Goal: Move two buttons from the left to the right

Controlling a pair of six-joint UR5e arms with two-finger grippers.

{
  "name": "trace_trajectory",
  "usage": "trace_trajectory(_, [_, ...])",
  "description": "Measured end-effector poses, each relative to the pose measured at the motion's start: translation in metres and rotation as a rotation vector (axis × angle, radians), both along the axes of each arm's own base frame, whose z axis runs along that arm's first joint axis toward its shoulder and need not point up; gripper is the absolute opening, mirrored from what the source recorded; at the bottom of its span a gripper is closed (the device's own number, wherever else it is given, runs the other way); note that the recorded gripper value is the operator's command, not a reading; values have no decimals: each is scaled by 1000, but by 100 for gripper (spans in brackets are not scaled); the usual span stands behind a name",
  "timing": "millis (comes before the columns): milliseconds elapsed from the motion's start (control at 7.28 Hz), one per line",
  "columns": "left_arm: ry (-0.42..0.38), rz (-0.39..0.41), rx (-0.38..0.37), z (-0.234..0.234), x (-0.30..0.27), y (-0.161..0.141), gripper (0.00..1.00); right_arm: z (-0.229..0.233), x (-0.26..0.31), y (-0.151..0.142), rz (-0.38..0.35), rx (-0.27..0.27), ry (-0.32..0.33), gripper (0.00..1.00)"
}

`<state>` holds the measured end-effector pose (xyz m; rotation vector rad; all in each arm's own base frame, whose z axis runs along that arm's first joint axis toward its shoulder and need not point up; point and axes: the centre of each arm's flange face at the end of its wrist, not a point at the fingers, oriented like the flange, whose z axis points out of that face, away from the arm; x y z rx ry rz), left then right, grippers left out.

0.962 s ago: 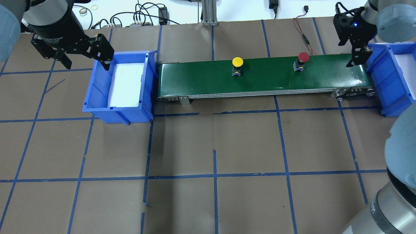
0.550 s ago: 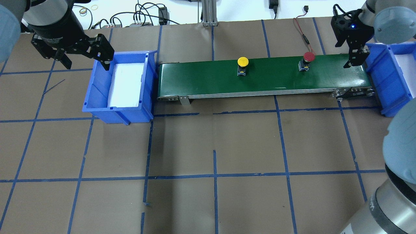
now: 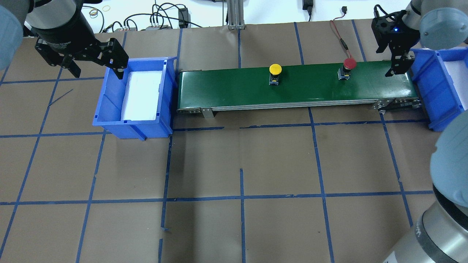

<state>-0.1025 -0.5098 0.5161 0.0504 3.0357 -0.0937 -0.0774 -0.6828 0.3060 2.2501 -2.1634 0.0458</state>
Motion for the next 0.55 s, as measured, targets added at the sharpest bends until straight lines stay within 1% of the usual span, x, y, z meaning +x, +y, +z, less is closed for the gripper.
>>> trace_trajectory(550, [0,0,0,0,0,0,100,-1,6,0,-19,3,-3,100])
